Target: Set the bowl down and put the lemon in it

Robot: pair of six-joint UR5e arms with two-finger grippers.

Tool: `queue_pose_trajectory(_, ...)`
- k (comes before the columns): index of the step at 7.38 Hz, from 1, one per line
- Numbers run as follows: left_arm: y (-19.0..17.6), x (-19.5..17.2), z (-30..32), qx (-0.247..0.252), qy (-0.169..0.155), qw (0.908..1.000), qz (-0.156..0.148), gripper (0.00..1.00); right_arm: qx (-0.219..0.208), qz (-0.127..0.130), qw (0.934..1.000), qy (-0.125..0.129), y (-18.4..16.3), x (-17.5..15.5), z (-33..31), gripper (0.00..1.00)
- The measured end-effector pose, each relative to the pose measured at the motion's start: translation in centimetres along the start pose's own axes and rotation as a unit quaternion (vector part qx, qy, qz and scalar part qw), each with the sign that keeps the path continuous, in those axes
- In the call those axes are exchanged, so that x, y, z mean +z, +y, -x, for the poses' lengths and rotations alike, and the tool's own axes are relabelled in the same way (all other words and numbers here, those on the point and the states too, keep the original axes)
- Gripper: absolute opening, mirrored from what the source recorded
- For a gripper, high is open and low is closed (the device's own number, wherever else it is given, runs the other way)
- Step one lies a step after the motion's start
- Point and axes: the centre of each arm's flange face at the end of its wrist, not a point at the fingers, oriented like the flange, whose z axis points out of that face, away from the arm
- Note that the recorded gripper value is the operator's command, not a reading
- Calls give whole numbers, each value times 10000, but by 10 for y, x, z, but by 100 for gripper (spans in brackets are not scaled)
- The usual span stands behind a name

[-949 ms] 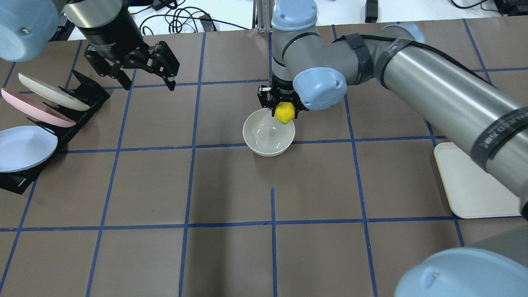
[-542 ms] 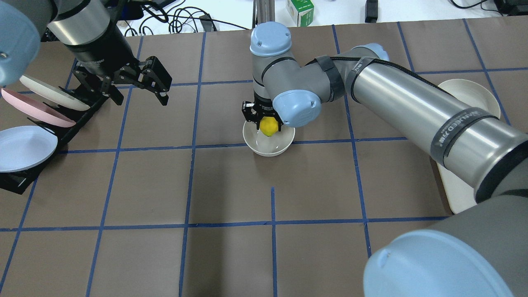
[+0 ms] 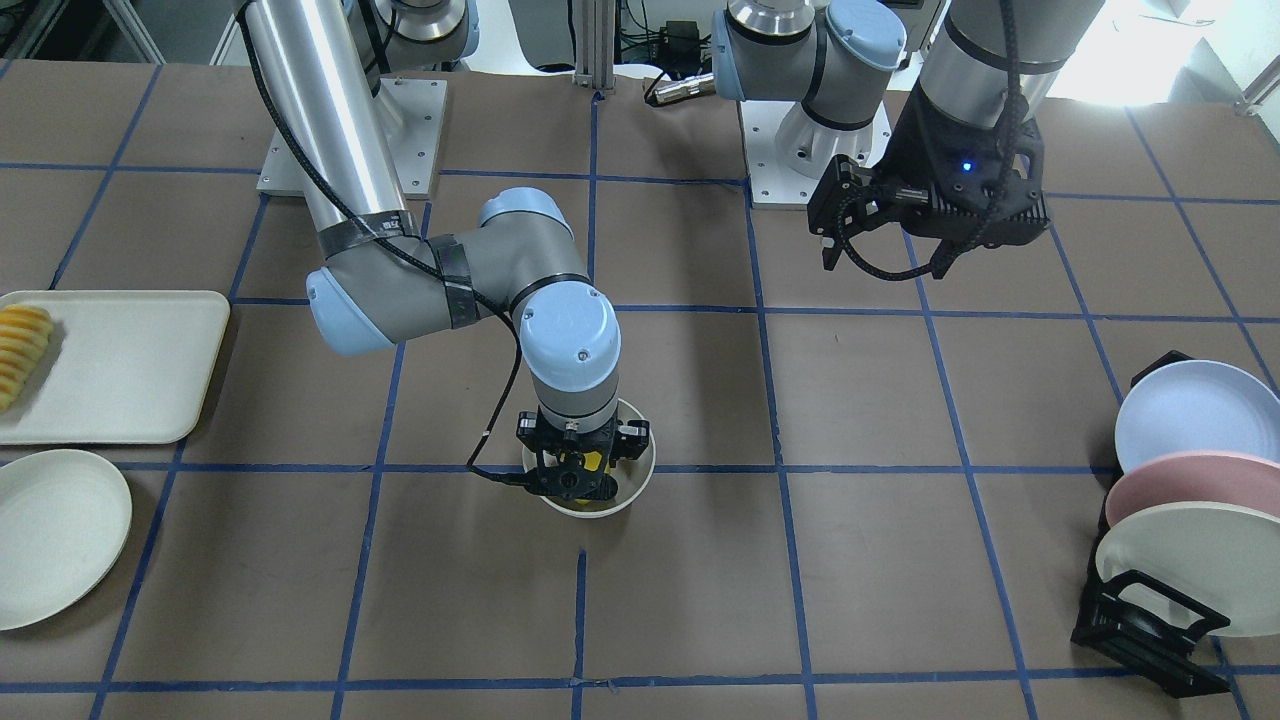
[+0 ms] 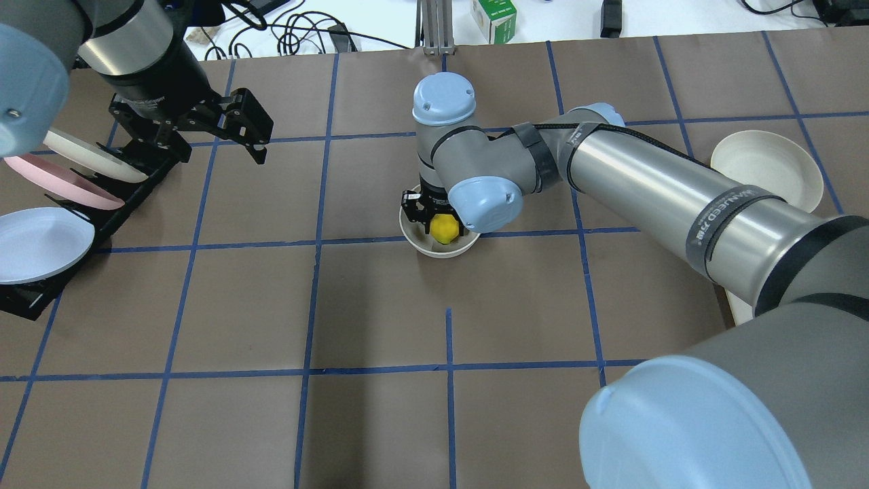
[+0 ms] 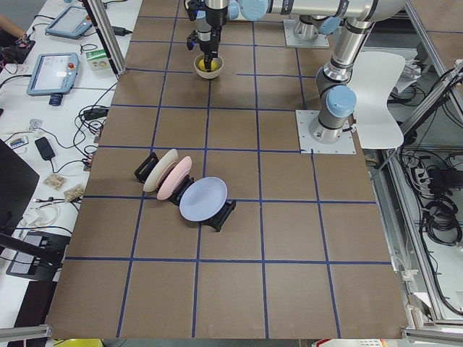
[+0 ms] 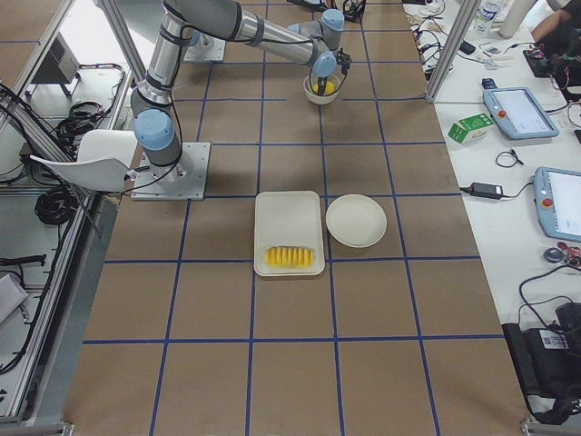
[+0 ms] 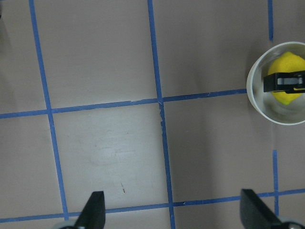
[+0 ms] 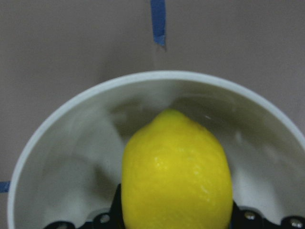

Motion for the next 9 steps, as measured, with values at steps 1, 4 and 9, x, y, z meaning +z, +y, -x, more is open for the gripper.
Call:
queue_pose_trajectory(1, 0, -3, 0, -21, -7, 10000, -4, 100, 9, -30, 10000, -20, 0, -1, -3, 100)
queue_pose_trajectory(4, -1, -6, 2, -43, -10, 10000, -1, 100, 51, -313, 9994, -127, 6, -57, -9, 100)
queue_pose_trajectory(9, -1, -6, 2, -45, -10, 10000, 2, 100, 309, -583, 9978, 112, 13, -234, -165, 100)
